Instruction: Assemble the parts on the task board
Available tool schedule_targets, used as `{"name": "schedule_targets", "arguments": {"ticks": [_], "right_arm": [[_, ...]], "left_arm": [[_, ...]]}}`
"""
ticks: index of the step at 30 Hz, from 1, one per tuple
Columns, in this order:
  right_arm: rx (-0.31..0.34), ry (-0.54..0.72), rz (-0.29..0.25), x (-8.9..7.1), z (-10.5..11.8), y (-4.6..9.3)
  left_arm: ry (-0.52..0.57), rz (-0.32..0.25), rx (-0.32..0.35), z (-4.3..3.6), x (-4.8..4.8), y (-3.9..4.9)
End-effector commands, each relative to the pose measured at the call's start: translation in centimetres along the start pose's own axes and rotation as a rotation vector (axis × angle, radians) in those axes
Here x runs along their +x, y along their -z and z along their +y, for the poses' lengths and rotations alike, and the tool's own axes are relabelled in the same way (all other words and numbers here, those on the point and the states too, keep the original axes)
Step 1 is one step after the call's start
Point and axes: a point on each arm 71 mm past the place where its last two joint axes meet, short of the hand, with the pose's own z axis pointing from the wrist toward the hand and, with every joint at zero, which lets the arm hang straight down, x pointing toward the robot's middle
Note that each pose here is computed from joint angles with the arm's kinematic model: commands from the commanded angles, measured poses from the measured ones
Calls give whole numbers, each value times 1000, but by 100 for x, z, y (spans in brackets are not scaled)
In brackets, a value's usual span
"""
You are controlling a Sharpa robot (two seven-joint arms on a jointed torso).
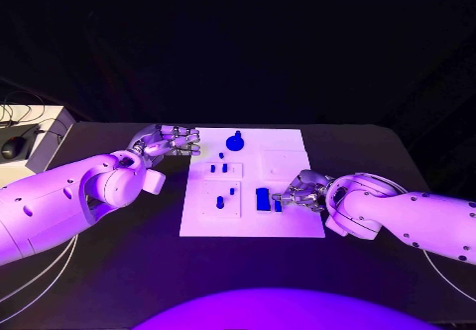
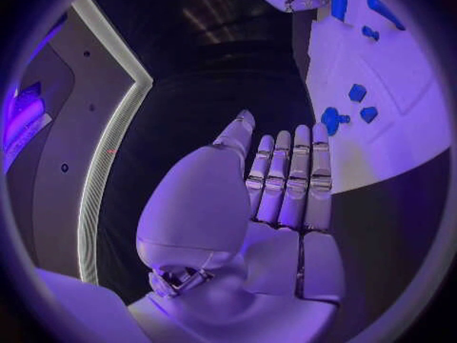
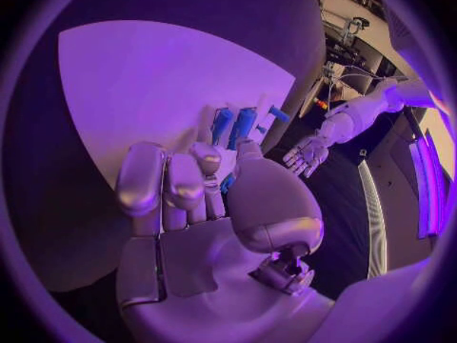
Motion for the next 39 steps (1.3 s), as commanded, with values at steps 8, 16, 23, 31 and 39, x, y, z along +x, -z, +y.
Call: {"name": "schedule_targets", "arguments": {"ticks": [8, 16, 23, 31, 39], "right_arm": [[-7, 1, -18, -44, -58, 43], [-66, -7, 7, -40, -55, 101], [-96, -2, 46, 21, -43, 141], [-74, 9, 37, 51, -68, 134], [-38, 15, 13, 62, -97, 101]], "left_arm": [[2, 18, 7, -9, 21, -2], [2, 18, 7, -8, 21, -2], [2, 19, 8, -7, 22, -2], [3, 21, 8, -7, 27, -4], [3, 23, 9, -8, 28, -3]]}}
